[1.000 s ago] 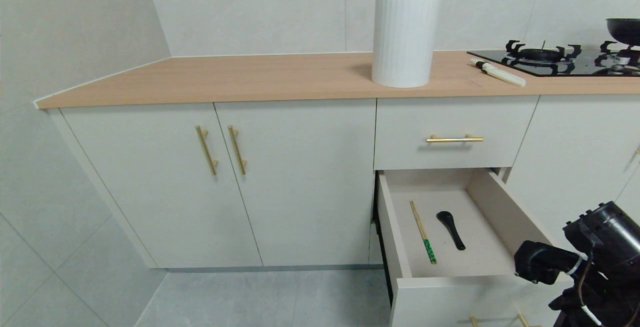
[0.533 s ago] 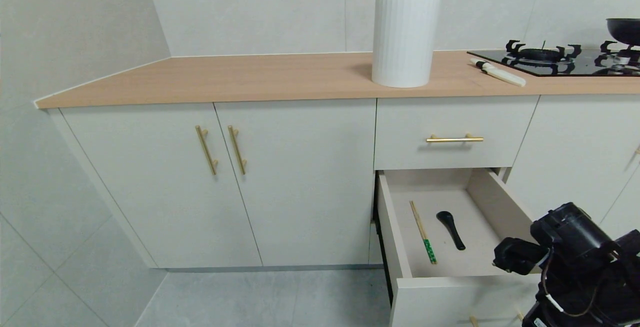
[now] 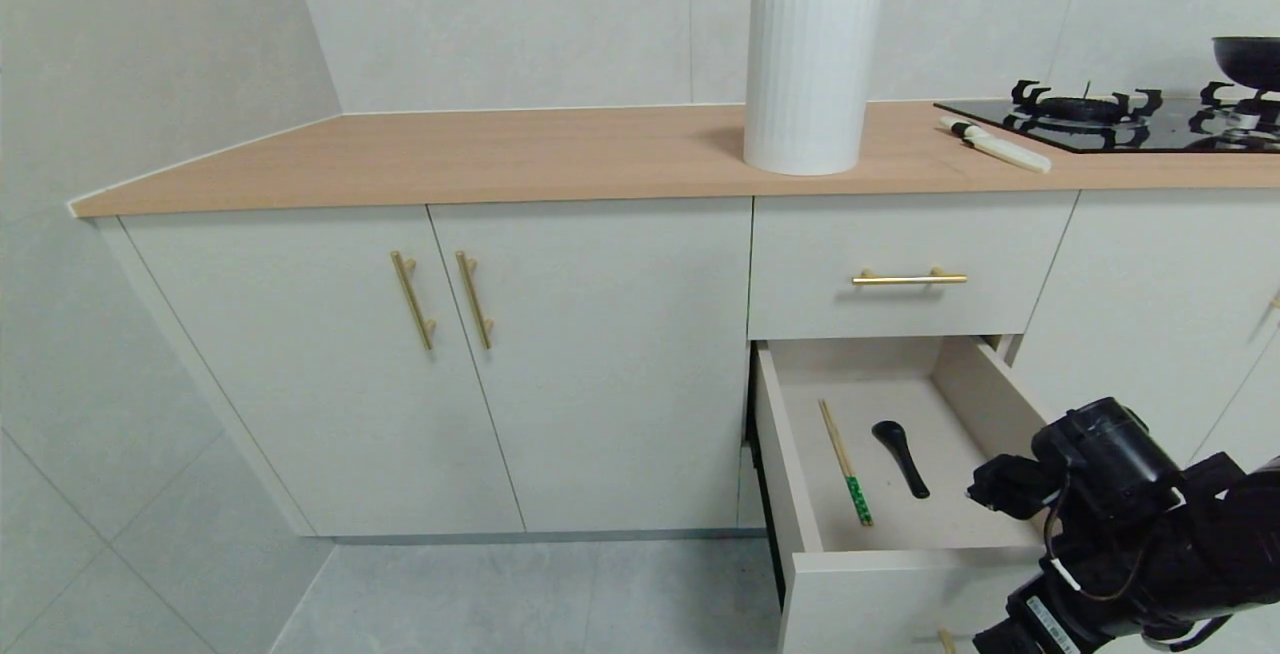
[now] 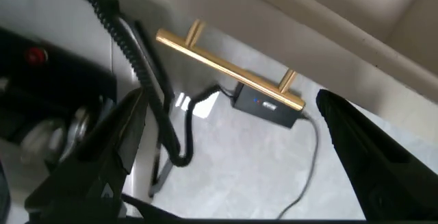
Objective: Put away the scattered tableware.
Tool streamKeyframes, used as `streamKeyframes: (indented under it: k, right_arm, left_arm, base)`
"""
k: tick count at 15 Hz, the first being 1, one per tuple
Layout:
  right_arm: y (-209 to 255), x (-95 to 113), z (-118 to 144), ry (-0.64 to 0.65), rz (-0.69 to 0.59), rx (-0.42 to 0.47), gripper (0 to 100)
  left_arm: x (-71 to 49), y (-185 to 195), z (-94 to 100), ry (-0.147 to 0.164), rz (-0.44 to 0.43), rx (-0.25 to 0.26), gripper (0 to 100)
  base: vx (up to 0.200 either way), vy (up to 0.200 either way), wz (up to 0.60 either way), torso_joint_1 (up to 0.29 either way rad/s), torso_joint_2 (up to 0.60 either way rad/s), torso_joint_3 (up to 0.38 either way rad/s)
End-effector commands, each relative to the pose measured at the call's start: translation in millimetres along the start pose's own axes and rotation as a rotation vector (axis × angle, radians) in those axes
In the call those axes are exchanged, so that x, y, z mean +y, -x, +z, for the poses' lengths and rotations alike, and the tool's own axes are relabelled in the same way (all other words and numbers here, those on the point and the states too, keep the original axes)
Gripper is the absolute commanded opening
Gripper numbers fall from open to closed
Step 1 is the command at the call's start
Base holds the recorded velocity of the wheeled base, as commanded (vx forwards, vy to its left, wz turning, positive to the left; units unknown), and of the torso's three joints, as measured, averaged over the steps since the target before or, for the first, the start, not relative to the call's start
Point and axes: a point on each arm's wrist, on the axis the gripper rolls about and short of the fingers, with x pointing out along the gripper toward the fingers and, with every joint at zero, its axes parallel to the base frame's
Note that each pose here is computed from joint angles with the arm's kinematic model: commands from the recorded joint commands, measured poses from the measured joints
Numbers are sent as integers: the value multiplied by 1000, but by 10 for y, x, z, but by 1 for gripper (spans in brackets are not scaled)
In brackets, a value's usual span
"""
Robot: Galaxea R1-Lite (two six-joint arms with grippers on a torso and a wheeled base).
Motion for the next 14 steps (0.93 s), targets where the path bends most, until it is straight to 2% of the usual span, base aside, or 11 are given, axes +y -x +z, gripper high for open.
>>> streamKeyframes:
  k: [1, 8, 13, 14]
  right_arm:
    - [-30, -2, 19, -5, -2, -5, 100]
    - [-269, -26, 232, -172, -48, -136, 100]
    - [-381, -45, 393, -271, -57, -269, 100]
    - [-381, -45, 393, -271, -57, -269, 100]
  left_arm:
    - [0, 0, 0, 0, 3, 1, 100]
    - [0, 0, 1, 0, 1, -1, 100]
    - [0, 0, 1, 2, 1, -1, 100]
    - [0, 0, 1, 2, 1, -1, 100]
  base:
    - [0, 0, 0, 0, 0, 0]
    - [0, 0, 0, 0, 0, 0]
    - [0, 0, 0, 0, 0, 0]
    - [0, 0, 0, 0, 0, 0]
